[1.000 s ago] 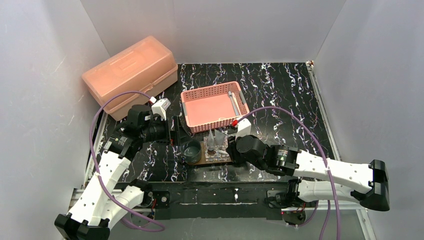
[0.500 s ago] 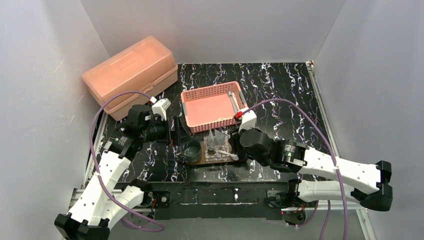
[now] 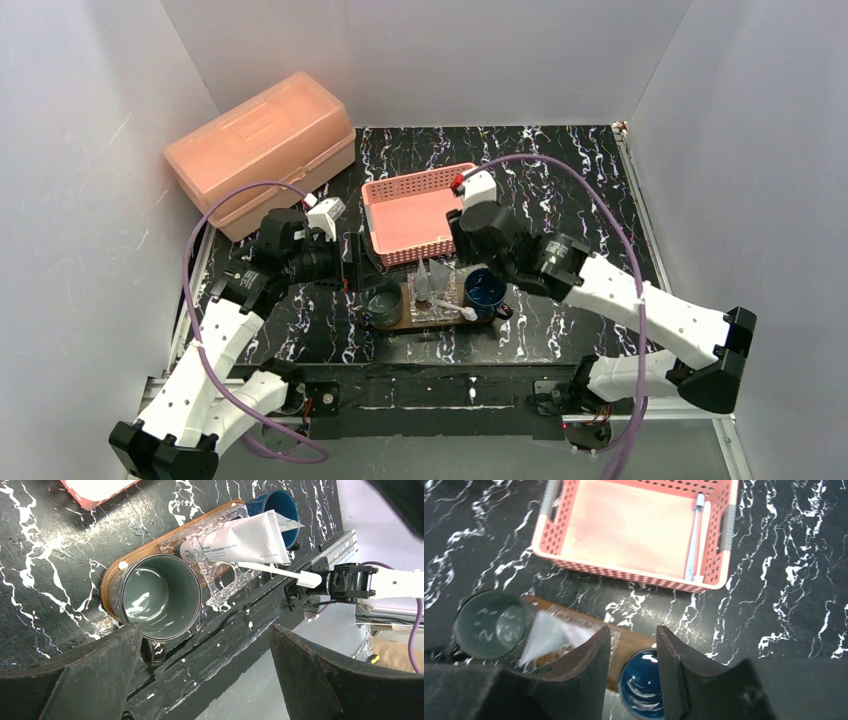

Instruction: Prepare toiletry sets of a toothbrush and toothpaste on the tray

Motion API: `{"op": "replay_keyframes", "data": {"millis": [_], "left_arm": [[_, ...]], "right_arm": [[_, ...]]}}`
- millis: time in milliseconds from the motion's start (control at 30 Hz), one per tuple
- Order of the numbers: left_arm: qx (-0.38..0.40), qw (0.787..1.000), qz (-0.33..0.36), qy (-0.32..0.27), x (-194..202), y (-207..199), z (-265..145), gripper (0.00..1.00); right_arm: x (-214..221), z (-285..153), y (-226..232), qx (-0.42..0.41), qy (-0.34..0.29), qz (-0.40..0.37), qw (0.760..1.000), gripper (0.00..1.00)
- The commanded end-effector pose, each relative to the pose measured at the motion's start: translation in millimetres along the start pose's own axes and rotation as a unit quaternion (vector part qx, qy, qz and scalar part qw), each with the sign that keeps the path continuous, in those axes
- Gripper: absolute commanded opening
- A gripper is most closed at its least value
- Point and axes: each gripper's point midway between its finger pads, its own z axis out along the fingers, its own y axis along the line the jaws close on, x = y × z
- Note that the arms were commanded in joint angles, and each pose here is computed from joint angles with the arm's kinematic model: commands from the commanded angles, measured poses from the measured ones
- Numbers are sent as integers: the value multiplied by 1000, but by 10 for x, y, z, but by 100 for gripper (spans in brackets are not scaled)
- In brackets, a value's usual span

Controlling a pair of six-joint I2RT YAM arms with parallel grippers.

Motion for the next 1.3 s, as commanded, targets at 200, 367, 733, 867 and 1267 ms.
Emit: {"op": "replay_keyframes", "data": {"millis": [200,367,733,867,1267], "left_arm": [[-27,999,44,15,33,30,9,98],[-34,998,52,22,34,23,9,98],[-27,998,36,41,153,97,183,98],[-34,998,46,39,165,149,202,98],[-28,998,44,40,240,168,217,98]], "right_arm": [[-270,561,-366,-24,52,12,998,49],[-142,922,-556,-24,93,25,995,50],[172,1585,-721,-23,164,36,986,59],[314,1784,-738,-23,190,35,981,59],[653,2308,-904,9,246,25,969,62]]}}
